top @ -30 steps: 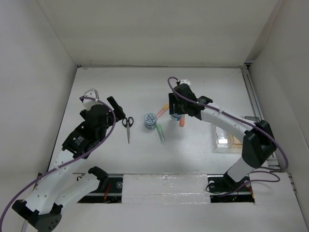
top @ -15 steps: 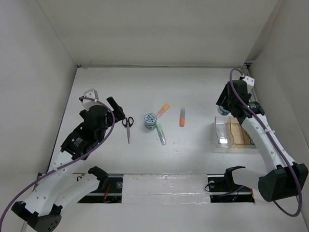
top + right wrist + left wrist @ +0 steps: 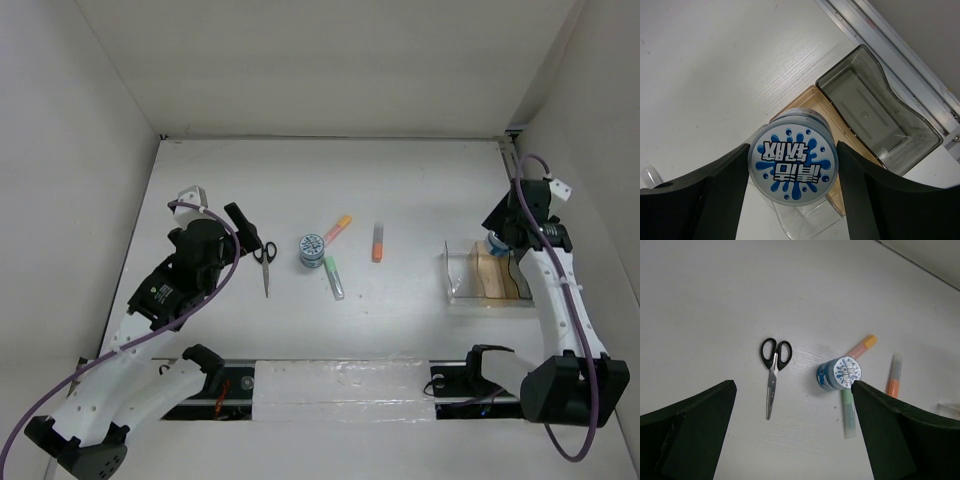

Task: Sort the stationery into containers
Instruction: Place the stationery in the storage box.

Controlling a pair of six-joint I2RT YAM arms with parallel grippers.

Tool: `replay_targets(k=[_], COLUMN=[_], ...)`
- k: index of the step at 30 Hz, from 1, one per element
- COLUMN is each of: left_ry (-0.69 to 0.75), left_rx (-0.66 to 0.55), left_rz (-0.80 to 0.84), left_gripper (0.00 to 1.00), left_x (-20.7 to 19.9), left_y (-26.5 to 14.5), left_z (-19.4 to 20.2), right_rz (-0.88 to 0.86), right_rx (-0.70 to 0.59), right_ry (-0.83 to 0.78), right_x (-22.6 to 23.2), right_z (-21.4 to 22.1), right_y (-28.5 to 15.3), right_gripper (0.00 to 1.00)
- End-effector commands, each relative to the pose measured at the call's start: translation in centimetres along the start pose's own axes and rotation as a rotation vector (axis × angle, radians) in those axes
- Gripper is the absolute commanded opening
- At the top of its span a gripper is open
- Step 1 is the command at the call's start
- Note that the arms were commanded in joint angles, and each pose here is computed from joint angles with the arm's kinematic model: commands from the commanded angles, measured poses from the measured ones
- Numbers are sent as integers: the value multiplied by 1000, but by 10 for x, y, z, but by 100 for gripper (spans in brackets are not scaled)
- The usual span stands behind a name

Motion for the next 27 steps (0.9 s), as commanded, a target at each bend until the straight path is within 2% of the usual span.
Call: replay_targets(k=[1,5,15,27], left_ry=[-5,-5,5,14], left_rx=[-24,-24,-19,-13], left_rz=[16,16,50,57], left_gripper=[100,100,100,100], left_x=[-2,-2,-7,-9], left_y=[0,0,-2,-1], left_z=[-5,-5,-6,-5], right_rz=[-29,-15,54,86], right_rx=[-34,21,39,33], right_ry=[52,48,56,94], right_x=[6,7,2,-10], right_z=[-6,10,22,15], right_y=[2,15,34,48], right_gripper=[0,0,0,0])
Point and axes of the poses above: each gripper's point midway between its finger pads, its own y axis out along the fingers, its own x axis along the line the jaws close on, z = x × y, the point moved 2 cm from there along -y, back along the fingers, and after that the axes turned 2 degrees about -y, right-handed, at the moved point
